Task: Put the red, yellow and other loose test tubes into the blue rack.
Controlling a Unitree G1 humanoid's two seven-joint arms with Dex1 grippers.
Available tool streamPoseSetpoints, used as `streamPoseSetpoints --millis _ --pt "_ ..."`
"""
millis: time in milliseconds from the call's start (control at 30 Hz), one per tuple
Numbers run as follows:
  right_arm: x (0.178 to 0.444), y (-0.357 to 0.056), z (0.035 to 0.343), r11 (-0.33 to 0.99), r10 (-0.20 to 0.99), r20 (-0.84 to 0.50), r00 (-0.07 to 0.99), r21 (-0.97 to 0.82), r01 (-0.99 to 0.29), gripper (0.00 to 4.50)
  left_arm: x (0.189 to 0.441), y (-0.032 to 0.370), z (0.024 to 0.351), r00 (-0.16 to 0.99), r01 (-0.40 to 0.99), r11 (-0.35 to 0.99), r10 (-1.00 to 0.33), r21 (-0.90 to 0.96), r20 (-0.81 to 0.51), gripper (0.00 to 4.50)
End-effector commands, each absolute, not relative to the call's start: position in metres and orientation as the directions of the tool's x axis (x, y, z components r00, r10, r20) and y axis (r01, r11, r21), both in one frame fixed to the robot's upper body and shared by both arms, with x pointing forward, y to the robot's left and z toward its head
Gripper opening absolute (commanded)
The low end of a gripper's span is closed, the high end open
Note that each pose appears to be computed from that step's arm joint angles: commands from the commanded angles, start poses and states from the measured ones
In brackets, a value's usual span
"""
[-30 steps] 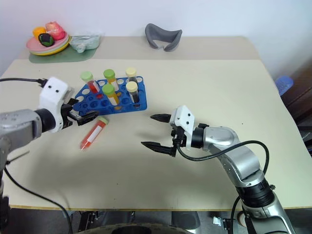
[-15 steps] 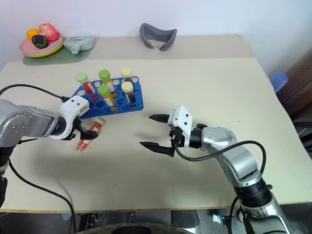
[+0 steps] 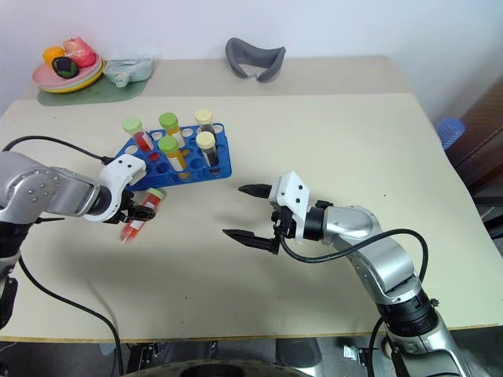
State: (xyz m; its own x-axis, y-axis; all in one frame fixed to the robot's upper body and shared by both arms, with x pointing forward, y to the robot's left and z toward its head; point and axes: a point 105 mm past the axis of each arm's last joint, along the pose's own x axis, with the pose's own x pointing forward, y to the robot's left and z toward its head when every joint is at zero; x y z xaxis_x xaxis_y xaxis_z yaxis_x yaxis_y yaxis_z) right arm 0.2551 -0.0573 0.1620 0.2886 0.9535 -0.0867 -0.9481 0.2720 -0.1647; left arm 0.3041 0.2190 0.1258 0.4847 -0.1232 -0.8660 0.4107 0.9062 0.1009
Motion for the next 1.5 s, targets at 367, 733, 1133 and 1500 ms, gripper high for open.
streamPoseSetpoints --millis 367,733,1133,1500 --pt "0.247 -0.054 0.174 0.233 0.967 -0.057 0.248 -0.198 -0.952 4.50 0.284 0.228 0.158 0.576 0.423 0.899 -0.173 0.111 -0.799 0.78" --pt "0.251 -0.052 0.177 0.241 0.968 -0.030 0.250 -0.173 -0.955 4.50 0.289 0.249 0.242 0.969 0.245 0.955 -0.246 0.168 -0.017 0.78" --pt "0.252 -0.043 0.181 0.240 0.970 -0.003 0.244 -0.162 -0.957 4.50 0.333 0.216 0.221 0.873 -0.071 0.983 -0.020 0.167 0.488 0.78" --pt "0.251 -0.047 0.183 0.301 0.953 0.019 0.301 -0.152 -0.942 4.50 0.342 0.203 0.179 0.879 0.038 0.996 -0.072 0.081 0.471 0.78"
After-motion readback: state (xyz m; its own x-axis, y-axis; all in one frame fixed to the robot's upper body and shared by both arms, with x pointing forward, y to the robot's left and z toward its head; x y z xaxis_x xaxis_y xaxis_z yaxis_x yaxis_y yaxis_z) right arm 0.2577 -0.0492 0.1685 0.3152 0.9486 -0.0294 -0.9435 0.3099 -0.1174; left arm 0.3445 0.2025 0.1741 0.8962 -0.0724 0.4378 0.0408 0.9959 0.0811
